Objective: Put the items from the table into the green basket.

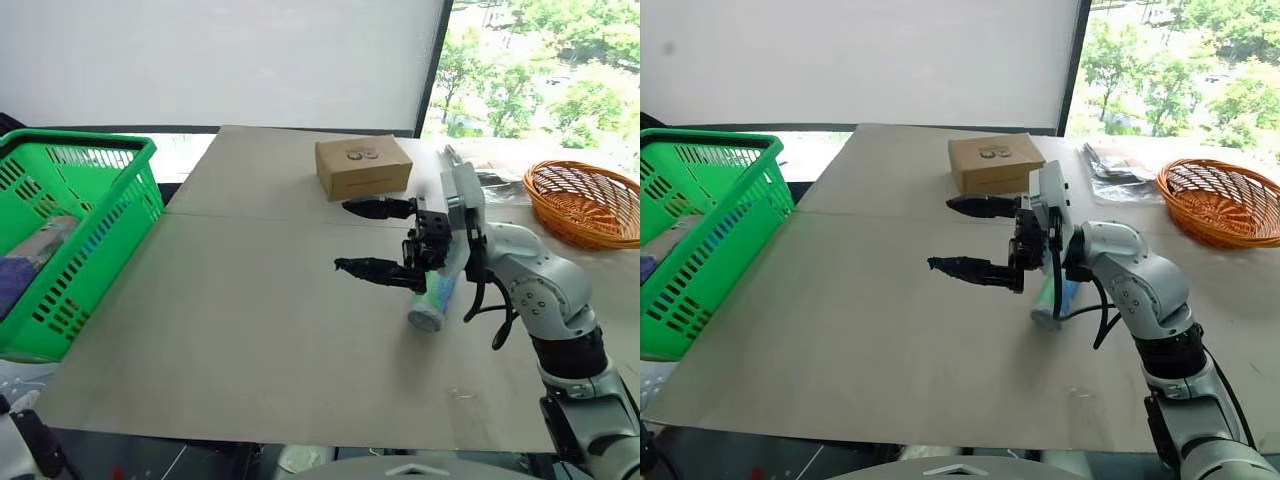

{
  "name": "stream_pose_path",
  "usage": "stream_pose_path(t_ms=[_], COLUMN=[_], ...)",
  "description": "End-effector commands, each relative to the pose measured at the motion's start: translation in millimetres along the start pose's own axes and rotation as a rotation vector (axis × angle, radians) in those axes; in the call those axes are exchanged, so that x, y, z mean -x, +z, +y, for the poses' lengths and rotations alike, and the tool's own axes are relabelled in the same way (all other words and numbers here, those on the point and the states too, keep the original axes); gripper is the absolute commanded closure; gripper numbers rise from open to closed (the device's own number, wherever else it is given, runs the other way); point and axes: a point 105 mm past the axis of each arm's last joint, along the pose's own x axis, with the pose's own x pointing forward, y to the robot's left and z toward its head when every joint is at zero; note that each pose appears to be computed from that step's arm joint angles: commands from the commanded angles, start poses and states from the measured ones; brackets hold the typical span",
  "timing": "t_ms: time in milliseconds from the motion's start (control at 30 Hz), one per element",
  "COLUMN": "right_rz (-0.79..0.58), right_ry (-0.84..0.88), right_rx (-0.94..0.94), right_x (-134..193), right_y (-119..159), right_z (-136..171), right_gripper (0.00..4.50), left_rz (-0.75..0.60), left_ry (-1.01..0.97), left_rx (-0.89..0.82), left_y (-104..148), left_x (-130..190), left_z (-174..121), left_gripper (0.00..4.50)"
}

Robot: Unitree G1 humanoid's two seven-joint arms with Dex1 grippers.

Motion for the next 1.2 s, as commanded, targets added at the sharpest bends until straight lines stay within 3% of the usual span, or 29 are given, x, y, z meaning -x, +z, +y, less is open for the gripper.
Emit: stream_pose_path(t_ms=[33,133,233,333,400,533,667,867,1000,1200], right_rz=[0.01,0.063,0.16,0.344,0.407,0.413,0.451,0.497,0.514,0.509], right_ry=[-0.054,-0.119,-0.223,-0.459,-0.497,-0.522,-0.481,-0.552,-0.626,-0.703], right_rx=[0.053,0.058,0.074,0.147,0.16,0.101,0.048,0.048,0.054,0.053], right_x=[13.3,25.7,45.9,74.6,86.6,106.8,128.6,153.4,164.5,167.8], right_y=[8.6,3.4,-7.1,-32.7,-46.4,-51.9,-52.4,-43.4,-41.6,-42.9], right_z=[-3.3,-9.7,-19.9,-40.1,-34.9,-21.5,4.3,20.3,28.7,39.6], right_gripper=[0.0,0.0,0.0,0.0,0.0,0.0,0.0,0.0,0.0,0.0], left_rz=[-0.185,-0.255,-0.286,-0.303,-0.264,-0.151,-0.027,0.146,0.269,0.371], left_ry=[-0.106,-0.351,-0.696,-1.109,-1.301,-1.444,-1.548,-1.612,-1.614,-1.629], left_rx=[0.041,0.093,0.09,0.146,0.157,0.096,0.174,0.23,0.182,0.031], left_y=[43.3,59.1,64.5,67.9,63.3,42.4,31.9,23.5,8.6,-13.7], left_x=[3.0,15.8,50.4,113.0,146.8,186.3,218.9,255.3,271.1,286.6], left_z=[-23.7,-69.5,-131.3,-187.0,-207.9,-259.2,-322.9,-393.7,-416.9,-428.0], left_gripper=[0.13,0.13,0.13,0.13,0.13,0.13,0.13,0.13,0.13,0.13])
